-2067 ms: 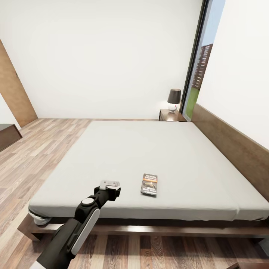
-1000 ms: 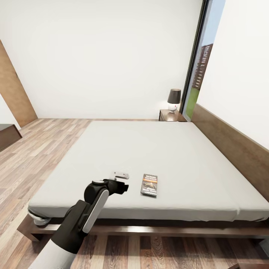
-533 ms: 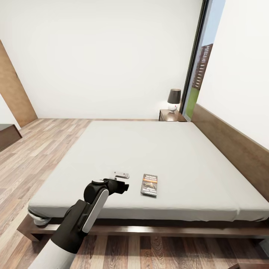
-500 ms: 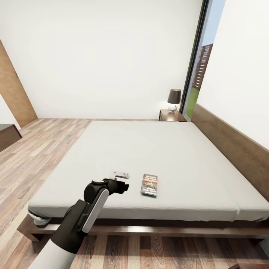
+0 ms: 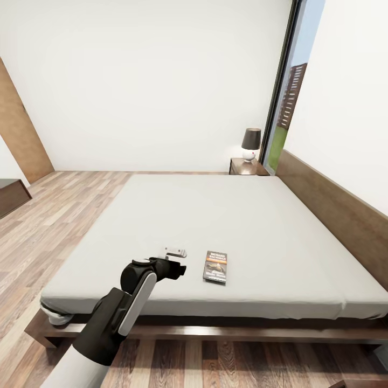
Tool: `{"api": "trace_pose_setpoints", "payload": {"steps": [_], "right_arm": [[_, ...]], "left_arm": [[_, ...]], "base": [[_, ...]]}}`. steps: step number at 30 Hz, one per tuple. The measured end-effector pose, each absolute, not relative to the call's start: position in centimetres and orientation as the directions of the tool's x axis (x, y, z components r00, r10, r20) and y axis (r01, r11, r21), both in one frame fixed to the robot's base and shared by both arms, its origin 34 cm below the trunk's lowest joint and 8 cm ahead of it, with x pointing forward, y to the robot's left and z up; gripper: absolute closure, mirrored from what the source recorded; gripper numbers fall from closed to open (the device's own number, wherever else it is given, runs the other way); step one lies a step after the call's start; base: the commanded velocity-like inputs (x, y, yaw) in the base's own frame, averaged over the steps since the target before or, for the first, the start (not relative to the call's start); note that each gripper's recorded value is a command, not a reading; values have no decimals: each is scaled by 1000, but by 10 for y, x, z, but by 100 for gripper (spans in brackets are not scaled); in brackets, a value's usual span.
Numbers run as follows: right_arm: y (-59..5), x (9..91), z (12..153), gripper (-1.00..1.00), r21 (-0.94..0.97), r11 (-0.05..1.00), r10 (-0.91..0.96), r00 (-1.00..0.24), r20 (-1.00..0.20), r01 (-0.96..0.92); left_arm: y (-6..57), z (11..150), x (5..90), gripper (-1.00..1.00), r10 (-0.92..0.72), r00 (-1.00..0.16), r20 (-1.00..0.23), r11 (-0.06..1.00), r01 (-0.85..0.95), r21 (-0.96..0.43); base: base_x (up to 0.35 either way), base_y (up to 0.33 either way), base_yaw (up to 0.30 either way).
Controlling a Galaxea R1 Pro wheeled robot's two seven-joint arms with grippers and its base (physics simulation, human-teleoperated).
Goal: In the bedroom, move the book from the bed onto either nightstand, and place the two sandals side by side next to the bed.
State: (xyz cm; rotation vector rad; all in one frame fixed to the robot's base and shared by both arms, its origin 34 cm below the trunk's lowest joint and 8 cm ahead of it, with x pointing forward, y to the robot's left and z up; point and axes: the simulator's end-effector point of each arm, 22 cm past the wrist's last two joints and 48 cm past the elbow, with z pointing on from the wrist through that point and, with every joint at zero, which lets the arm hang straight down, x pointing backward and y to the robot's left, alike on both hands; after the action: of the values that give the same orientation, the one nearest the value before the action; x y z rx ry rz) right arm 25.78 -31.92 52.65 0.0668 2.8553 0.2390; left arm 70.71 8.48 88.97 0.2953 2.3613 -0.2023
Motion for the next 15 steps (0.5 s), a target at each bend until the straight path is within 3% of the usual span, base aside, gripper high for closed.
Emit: {"api": "trace_pose_setpoints", "payload": {"steps": [8, 15], "right_arm": [[-320, 257, 526, -100, 169, 985, 71, -961, -266, 26], [-320, 257, 526, -100, 169, 985, 73, -961, -265, 28]], "left_arm": [[85, 891, 707, -100, 155, -702, -695, 961, 270, -59], [84, 890, 707, -100, 154, -703, -694, 961, 270, -60]], "base": [[0, 0, -18], [0, 0, -172]]}}
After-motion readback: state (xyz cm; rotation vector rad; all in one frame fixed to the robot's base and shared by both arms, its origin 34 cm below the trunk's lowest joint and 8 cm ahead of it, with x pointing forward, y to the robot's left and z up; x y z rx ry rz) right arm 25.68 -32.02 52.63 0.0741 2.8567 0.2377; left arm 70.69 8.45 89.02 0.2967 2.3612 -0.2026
